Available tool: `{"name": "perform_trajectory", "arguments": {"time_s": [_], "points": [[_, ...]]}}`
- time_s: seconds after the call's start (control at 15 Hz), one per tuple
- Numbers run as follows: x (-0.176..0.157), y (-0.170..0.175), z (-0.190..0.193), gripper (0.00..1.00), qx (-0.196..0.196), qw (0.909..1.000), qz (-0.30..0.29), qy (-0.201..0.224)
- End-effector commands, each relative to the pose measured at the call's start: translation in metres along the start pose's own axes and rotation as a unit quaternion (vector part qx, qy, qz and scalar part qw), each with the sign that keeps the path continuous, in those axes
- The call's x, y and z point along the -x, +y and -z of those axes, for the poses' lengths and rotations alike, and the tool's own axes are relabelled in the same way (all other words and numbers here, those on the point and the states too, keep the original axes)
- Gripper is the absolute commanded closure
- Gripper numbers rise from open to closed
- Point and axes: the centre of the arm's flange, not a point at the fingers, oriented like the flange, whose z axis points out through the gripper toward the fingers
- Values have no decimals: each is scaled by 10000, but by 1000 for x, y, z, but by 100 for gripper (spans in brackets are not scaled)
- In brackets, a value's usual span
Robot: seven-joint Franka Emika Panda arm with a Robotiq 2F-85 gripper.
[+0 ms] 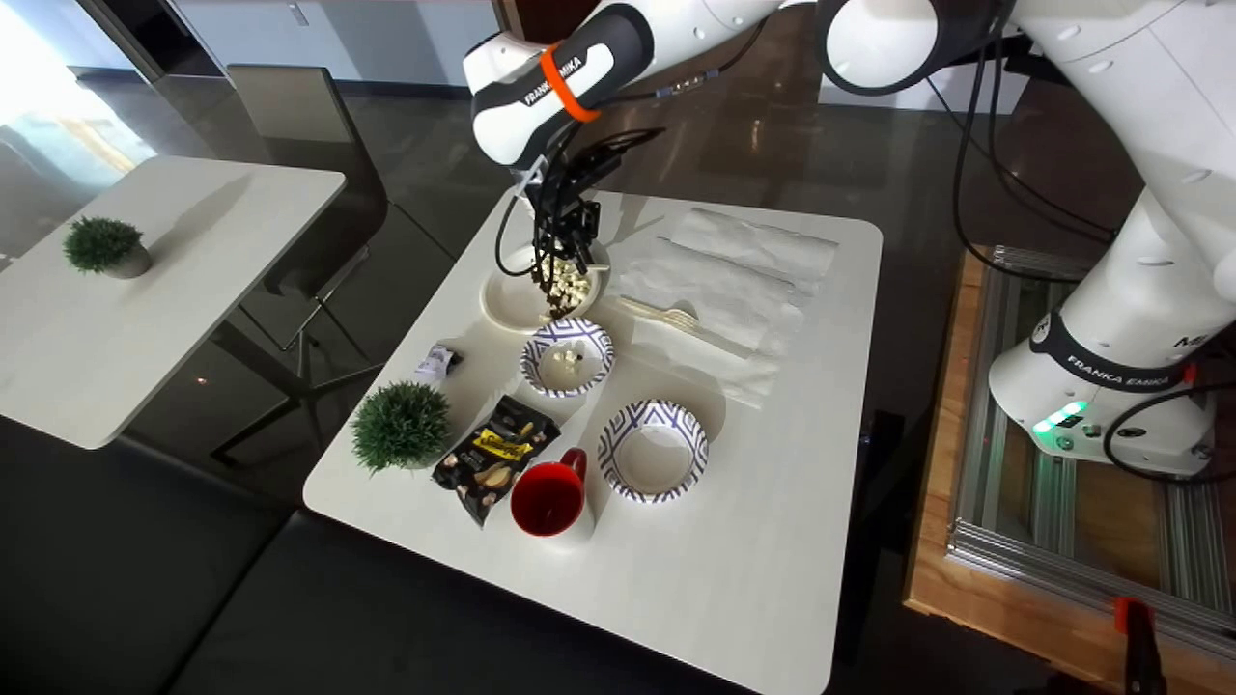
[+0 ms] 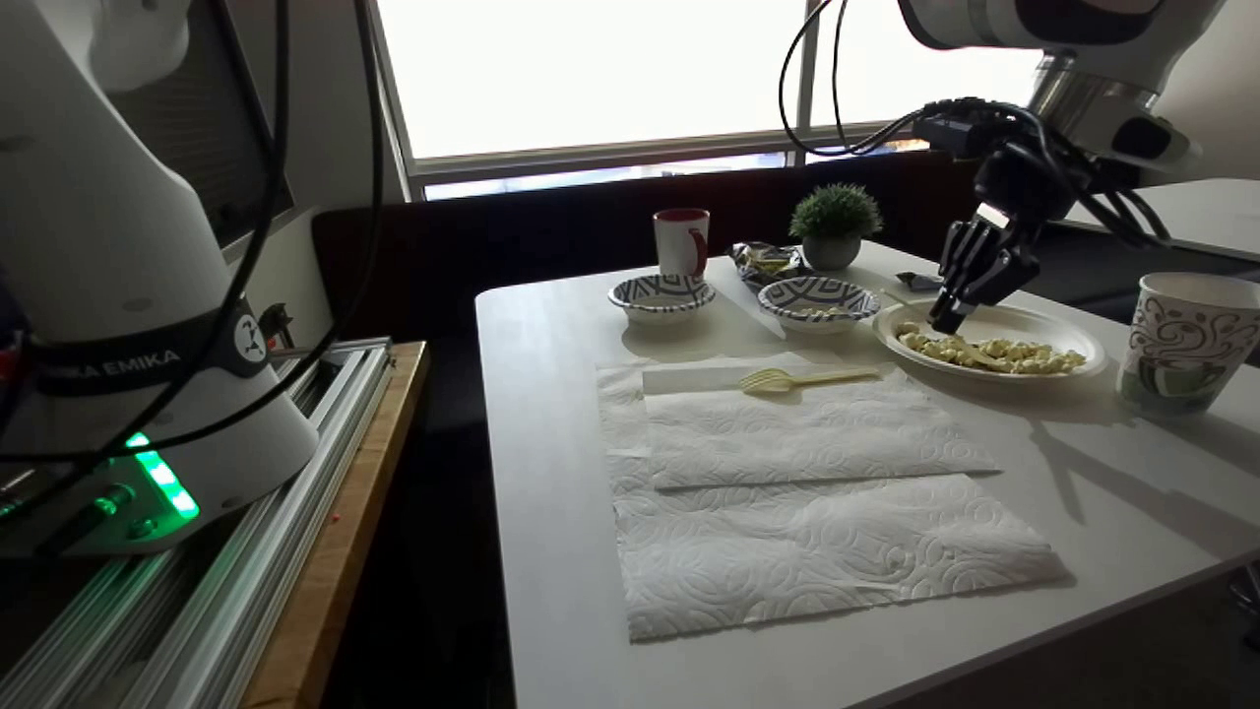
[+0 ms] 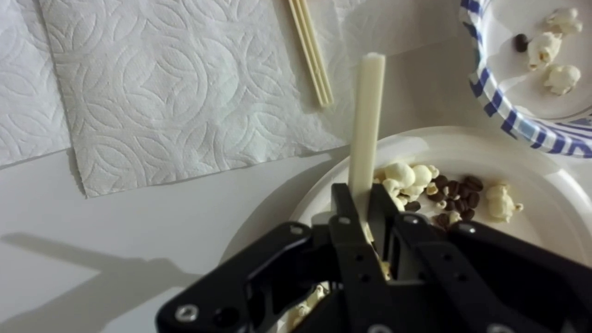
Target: Use the white spoon to place some contents from the white plate into the black and white bowl on the left.
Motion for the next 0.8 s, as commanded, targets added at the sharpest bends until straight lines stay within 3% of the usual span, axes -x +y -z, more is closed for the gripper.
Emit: {"name": "perform_trajectory", "arguments": {"time_s": [0.0,0.73], "points": [[-12,-10,-1,97,-17,9997,192,-146],[-12,-11,-6,97,-126,9980,447,-433]]}}
